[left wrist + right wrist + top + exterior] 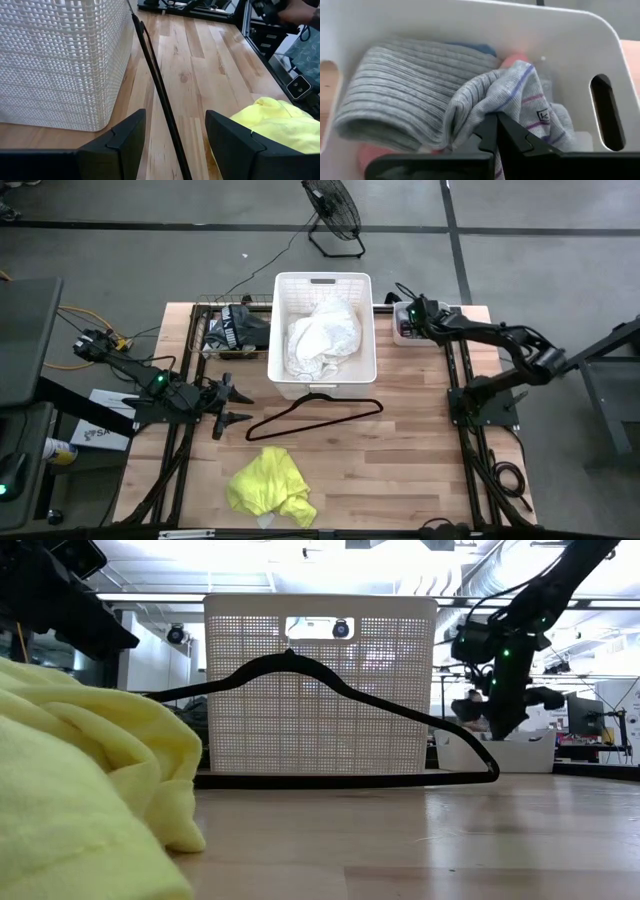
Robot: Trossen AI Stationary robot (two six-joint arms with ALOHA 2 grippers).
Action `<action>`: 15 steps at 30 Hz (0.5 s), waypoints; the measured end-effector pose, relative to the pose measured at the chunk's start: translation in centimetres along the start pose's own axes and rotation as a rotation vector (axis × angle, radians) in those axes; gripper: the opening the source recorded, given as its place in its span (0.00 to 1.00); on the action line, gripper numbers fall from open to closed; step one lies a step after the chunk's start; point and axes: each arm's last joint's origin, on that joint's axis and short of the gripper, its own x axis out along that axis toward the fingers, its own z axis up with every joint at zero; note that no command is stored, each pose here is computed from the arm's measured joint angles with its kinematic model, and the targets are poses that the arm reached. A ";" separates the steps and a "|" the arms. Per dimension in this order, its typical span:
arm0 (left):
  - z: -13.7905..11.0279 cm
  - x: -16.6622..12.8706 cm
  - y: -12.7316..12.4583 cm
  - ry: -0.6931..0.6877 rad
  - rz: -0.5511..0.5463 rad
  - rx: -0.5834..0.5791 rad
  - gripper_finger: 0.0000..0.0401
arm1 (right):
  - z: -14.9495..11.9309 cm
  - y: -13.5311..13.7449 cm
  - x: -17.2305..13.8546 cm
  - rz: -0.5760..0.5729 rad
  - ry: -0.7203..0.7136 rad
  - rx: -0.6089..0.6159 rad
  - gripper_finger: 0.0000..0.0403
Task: Pick & Place Cloths
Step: Put the gray pink sock into the small white bin
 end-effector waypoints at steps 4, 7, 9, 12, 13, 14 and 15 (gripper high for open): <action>0.0 0.0 0.0 0.000 0.000 0.000 0.50 | 0.0 0.0 0.3 0.003 0.010 0.001 0.01; 0.0 0.0 0.0 0.001 0.000 0.000 0.50 | 0.1 -0.1 0.0 0.013 0.000 0.007 0.01; 0.0 0.0 0.0 0.001 0.000 0.000 0.50 | 0.3 -0.2 -0.5 0.024 -0.019 0.012 0.01; 0.0 0.0 0.0 0.001 0.000 -0.001 0.50 | 0.6 -0.4 -1.4 0.041 -0.046 0.017 0.01; 0.0 0.0 0.0 0.001 0.000 -0.005 0.50 | 0.7 -0.5 -1.7 0.044 -0.057 0.018 0.01; 0.0 0.0 0.0 0.001 0.000 -0.006 0.50 | 0.7 -0.6 -1.9 0.046 -0.066 0.018 0.01; 0.0 0.0 0.0 0.001 0.000 -0.007 0.50 | 0.8 -0.7 -2.1 0.049 -0.070 0.016 0.01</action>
